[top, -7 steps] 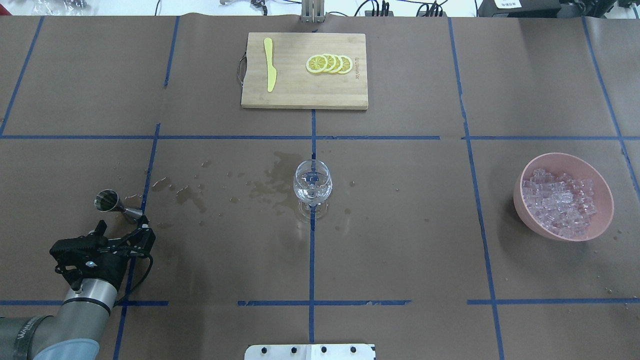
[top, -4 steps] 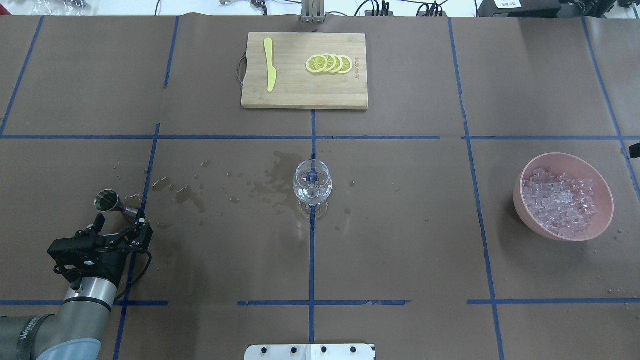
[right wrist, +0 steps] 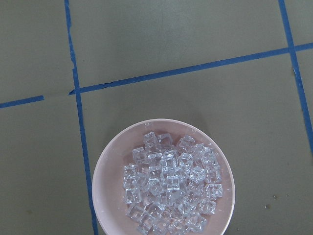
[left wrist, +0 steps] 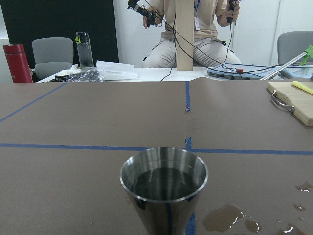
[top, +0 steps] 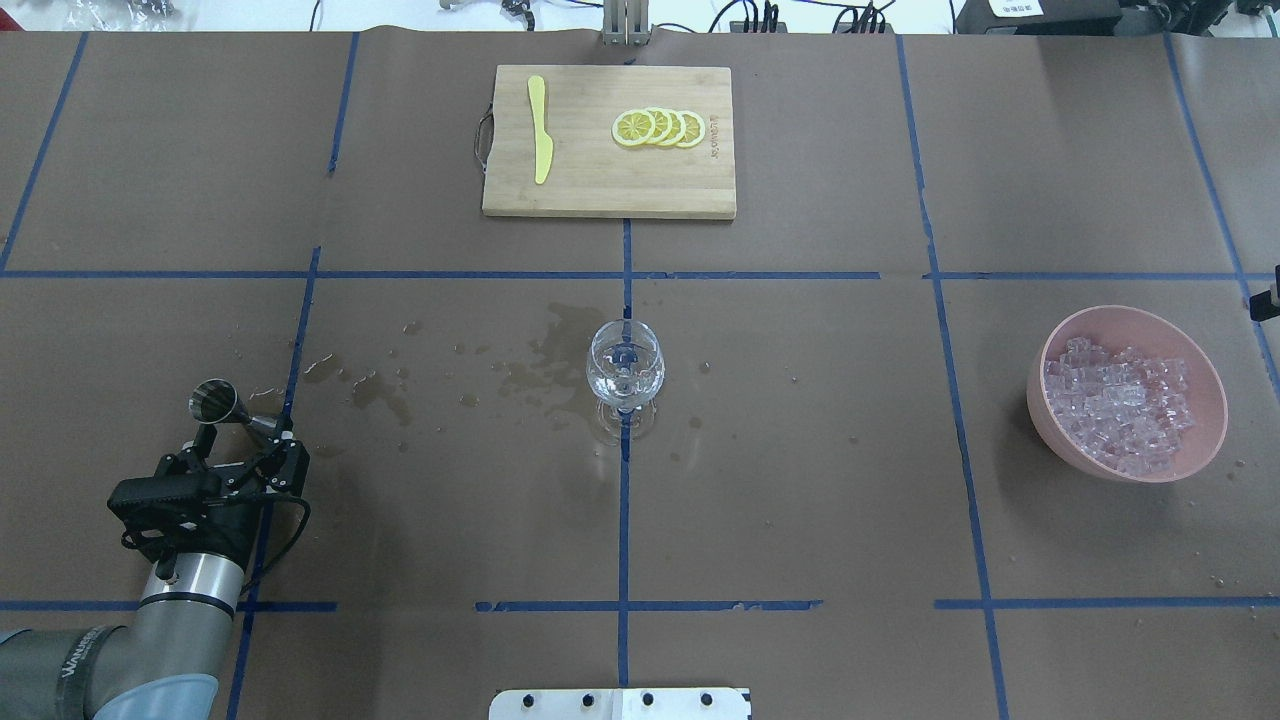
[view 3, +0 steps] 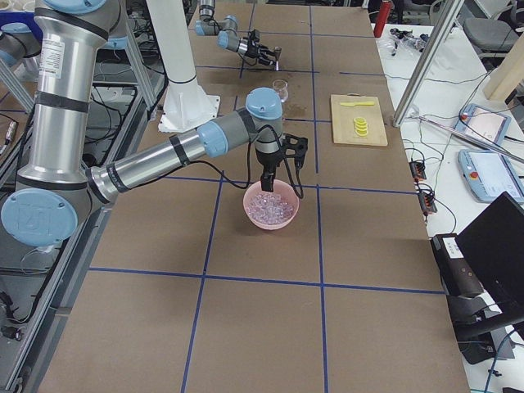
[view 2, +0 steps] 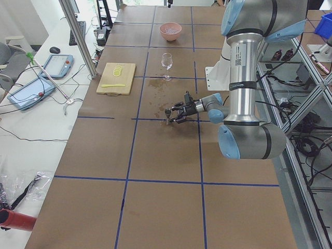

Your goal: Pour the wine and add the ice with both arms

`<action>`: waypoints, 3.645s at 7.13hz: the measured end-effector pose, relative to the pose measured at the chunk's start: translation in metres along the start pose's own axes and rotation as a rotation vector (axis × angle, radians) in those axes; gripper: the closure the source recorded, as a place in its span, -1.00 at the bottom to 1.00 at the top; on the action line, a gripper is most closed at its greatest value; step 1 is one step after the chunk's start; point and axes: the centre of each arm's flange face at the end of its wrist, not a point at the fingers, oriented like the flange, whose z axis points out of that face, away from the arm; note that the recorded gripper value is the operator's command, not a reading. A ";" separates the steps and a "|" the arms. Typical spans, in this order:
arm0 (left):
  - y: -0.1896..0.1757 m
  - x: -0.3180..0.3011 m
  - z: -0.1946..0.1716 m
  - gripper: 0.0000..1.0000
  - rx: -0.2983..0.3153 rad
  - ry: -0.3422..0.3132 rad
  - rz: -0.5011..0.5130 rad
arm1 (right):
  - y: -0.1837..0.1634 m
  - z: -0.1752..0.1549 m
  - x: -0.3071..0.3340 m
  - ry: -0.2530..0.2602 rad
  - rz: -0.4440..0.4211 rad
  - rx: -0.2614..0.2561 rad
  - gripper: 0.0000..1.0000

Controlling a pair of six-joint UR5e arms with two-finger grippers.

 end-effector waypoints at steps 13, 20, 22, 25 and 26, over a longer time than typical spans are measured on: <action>0.001 -0.004 0.013 0.15 0.020 -0.021 -0.009 | 0.014 0.013 -0.027 0.010 0.010 -0.021 -1.00; -0.008 -0.002 0.017 1.00 0.031 -0.024 -0.037 | 0.013 0.013 -0.027 0.010 0.009 -0.021 -1.00; -0.021 0.005 0.017 1.00 0.037 -0.020 -0.079 | 0.013 0.013 -0.027 0.011 0.010 -0.022 -1.00; -0.046 0.015 0.027 1.00 0.083 -0.028 -0.122 | 0.013 0.013 -0.029 0.007 0.006 -0.019 -1.00; -0.059 0.028 0.032 1.00 0.104 -0.026 -0.145 | 0.013 0.012 -0.030 0.004 0.002 -0.017 -1.00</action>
